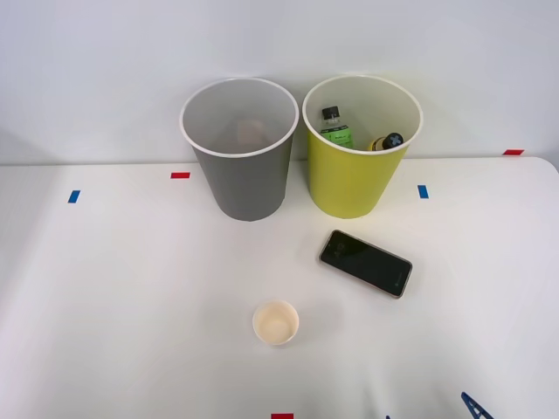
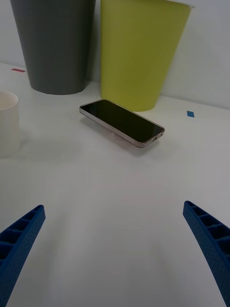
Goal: Put cans in the gray bin, plastic bottles in the light green bin
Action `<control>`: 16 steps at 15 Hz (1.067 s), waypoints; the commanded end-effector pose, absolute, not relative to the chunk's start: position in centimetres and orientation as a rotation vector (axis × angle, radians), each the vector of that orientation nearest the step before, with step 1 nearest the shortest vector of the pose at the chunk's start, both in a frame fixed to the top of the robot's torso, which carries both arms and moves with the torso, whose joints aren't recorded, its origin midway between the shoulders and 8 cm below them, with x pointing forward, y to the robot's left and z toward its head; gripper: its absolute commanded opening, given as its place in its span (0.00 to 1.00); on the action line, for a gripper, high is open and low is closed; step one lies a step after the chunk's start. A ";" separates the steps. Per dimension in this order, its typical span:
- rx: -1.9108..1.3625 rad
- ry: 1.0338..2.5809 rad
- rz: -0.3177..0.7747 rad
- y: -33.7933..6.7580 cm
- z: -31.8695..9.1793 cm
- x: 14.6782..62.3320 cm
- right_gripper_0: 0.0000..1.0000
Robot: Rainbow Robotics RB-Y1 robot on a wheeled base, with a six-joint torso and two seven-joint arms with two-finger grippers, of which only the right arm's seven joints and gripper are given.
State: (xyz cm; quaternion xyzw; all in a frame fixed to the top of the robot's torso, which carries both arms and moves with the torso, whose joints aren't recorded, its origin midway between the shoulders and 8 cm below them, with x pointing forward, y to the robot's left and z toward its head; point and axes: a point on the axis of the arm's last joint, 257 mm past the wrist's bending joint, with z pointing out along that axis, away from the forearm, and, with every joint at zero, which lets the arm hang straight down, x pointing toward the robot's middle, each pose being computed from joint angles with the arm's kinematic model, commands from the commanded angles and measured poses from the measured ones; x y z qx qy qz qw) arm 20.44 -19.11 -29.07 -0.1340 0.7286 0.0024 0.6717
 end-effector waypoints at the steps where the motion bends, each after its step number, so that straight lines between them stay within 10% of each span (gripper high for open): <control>1: -0.302 1.641 0.006 -19.1 -29.1 20.4 1.00; 16: -0.302 1.641 0.006 -19.1 -29.1 20.4 1.00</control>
